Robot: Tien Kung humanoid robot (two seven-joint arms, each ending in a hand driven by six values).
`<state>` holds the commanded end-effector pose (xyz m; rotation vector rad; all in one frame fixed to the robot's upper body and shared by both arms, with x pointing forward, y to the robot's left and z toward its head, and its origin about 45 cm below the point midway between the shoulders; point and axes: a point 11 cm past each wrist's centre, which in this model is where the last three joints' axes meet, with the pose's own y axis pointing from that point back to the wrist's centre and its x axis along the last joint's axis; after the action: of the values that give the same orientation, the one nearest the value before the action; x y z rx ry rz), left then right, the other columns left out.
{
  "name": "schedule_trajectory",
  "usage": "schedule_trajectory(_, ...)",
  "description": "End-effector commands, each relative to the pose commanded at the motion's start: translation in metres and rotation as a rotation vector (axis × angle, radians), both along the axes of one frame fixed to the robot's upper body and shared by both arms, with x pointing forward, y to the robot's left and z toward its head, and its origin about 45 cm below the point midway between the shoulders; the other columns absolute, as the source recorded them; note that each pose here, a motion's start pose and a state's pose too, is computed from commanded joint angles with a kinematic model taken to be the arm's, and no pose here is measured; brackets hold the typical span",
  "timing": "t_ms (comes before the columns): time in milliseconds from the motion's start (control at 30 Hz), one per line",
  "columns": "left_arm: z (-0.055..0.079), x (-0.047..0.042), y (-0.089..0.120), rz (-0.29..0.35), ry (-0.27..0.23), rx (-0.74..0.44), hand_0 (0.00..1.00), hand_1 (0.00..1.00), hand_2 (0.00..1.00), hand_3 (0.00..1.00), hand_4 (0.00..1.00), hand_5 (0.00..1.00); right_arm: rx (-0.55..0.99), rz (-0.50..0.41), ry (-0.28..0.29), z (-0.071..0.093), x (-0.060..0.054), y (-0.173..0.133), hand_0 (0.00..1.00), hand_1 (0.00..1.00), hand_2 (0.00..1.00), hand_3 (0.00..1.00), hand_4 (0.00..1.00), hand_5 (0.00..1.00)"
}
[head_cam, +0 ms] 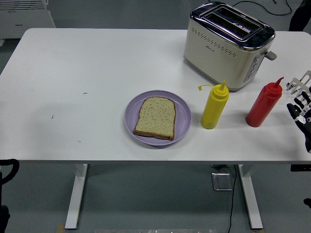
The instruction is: Pick up the cup,pour liquid into bread,place the cup on the desk
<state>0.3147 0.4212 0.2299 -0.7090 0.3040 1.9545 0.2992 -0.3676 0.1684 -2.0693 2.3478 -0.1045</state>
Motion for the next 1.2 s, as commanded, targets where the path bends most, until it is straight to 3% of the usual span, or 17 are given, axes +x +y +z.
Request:
schedule_trajectory(467, 0.0, -0.0007, 0.002, 0.007, -0.001, -0.001, 0.72, 0.735, 0.729, 0.666, 0.638, 0.998, -0.048, 0.036, 0.002, -0.004, 0.019, 0.027, 0.97, 0.93, 0.998, 0.998, 0.934, 0.299)
schedule_trajectory(900, -0.001, -0.0014, 0.003, 0.011, 0.004, -0.002, 0.72, 0.735, 0.73, 0.666, 0.636, 0.998, -0.045, 0.014, -0.006, -0.008, 0.04, 0.047, 0.944, 0.902, 0.982, 0.998, 0.928, 0.286)
schedule_trajectory(933, -0.001, -0.0015, 0.003, 0.011, 0.003, -0.003, 0.72, 0.735, 0.73, 0.666, 0.635, 0.998, -0.041, 0.003, -0.004, -0.009, 0.042, 0.048, 0.914, 0.863, 0.929, 0.998, 0.917, 0.275)
schedule_trajectory(1100, -0.001, -0.0013, 0.003, 0.012, 0.001, -0.002, 0.72, 0.735, 0.73, 0.666, 0.635, 0.998, -0.048, -0.022, 0.007, -0.011, 0.047, 0.052, 0.914, 0.863, 0.929, 0.998, 0.917, 0.275)
schedule_trajectory(1133, -0.001, -0.0013, 0.003, 0.012, 0.001, -0.003, 0.72, 0.735, 0.729, 0.666, 0.632, 0.998, -0.049, -0.029, 0.009, -0.012, 0.048, 0.053, 0.877, 0.797, 0.805, 0.938, 0.896, 0.244)
schedule_trajectory(1200, -0.001, -0.0014, 0.003, 0.012, 0.001, -0.004, 0.72, 0.735, 0.729, 0.666, 0.632, 0.998, -0.049, -0.048, 0.013, -0.014, 0.05, 0.055, 0.877, 0.797, 0.805, 0.938, 0.896, 0.244)
